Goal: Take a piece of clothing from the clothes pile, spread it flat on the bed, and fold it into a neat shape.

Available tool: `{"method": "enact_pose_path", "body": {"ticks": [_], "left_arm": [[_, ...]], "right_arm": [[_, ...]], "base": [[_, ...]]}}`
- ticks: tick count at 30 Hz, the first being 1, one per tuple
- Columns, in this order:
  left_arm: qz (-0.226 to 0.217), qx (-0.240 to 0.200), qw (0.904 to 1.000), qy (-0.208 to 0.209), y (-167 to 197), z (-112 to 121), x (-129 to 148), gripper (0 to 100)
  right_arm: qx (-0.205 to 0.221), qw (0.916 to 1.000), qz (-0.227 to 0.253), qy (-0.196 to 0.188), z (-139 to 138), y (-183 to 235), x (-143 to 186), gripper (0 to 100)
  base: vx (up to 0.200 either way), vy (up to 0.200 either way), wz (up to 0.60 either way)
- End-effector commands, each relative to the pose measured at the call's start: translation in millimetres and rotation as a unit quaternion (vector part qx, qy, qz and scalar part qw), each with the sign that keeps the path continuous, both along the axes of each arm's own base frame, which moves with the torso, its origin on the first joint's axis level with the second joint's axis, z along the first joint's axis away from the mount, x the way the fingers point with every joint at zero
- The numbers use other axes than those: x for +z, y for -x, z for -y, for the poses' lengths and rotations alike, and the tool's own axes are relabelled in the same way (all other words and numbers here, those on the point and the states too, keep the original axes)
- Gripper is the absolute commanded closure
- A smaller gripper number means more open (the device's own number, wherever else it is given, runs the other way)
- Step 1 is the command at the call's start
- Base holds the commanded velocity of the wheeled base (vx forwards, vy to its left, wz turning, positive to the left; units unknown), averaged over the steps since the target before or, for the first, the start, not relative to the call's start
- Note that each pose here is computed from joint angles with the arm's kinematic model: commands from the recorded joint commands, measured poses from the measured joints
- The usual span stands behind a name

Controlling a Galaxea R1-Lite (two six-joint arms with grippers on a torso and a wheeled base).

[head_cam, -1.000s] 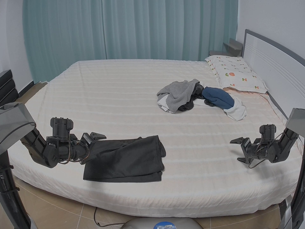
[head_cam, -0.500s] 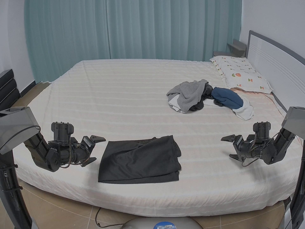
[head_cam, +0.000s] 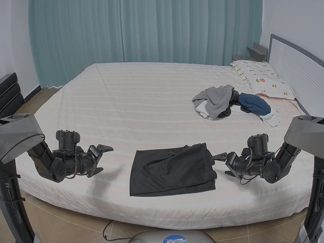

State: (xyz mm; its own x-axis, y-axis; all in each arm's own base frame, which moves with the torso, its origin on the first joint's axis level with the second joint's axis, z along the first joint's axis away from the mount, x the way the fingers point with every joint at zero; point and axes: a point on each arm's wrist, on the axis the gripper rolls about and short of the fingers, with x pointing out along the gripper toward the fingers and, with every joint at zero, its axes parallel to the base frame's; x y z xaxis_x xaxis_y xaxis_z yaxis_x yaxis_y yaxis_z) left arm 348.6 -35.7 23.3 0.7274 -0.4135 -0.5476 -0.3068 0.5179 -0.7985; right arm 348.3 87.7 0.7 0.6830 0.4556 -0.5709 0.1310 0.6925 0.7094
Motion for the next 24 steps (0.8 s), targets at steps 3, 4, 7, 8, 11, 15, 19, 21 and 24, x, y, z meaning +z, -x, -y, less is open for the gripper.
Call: {"method": "enact_pose_path", "body": {"ticks": [3,4,7,8,11,15,19,21,24], "left_arm": [[-0.005,0.004,0.9999,-0.008,-1,3,-5,0],[-0.003,0.005,0.9999,-0.009,-2,4,-5,0],[-0.004,0.005,0.9999,-0.009,-2,4,-5,0],[-0.004,0.005,0.9999,-0.009,-2,4,-5,0],[-0.005,0.004,0.9999,-0.009,-2,4,-5,0],[-0.004,0.005,0.9999,-0.009,-2,4,-5,0],[-0.004,0.004,0.9999,-0.009,-2,5,-5,0],[-0.004,0.004,0.9999,-0.009,-2,5,-5,0],[-0.004,0.004,0.9999,-0.009,-2,5,-5,0]], "right_arm": [[0.003,0.9996,-0.005,0.029,-3,3,-11,0],[-0.001,0.9994,-0.004,0.034,-2,3,-11,0],[0.0,0.9994,-0.003,0.035,-3,3,-11,0],[0.001,0.9993,-0.004,0.038,-4,4,-12,0],[-0.002,0.9988,-0.001,0.048,-4,4,-13,0],[-0.008,0.9976,0.011,0.068,0,4,-13,0],[-0.008,0.9958,0.016,0.09,5,6,-15,0],[-0.007,0.9954,0.016,0.094,5,6,-15,0],[-0.004,0.9951,0.009,0.099,2,7,-23,0]], "base": [[0.0,0.0,0.0],[0.0,0.0,0.0],[0.0,0.0,0.0],[0.0,0.0,0.0],[0.0,0.0,0.0],[0.0,0.0,0.0],[0.0,0.0,0.0],[0.0,0.0,0.0],[0.0,0.0,0.0]]}}
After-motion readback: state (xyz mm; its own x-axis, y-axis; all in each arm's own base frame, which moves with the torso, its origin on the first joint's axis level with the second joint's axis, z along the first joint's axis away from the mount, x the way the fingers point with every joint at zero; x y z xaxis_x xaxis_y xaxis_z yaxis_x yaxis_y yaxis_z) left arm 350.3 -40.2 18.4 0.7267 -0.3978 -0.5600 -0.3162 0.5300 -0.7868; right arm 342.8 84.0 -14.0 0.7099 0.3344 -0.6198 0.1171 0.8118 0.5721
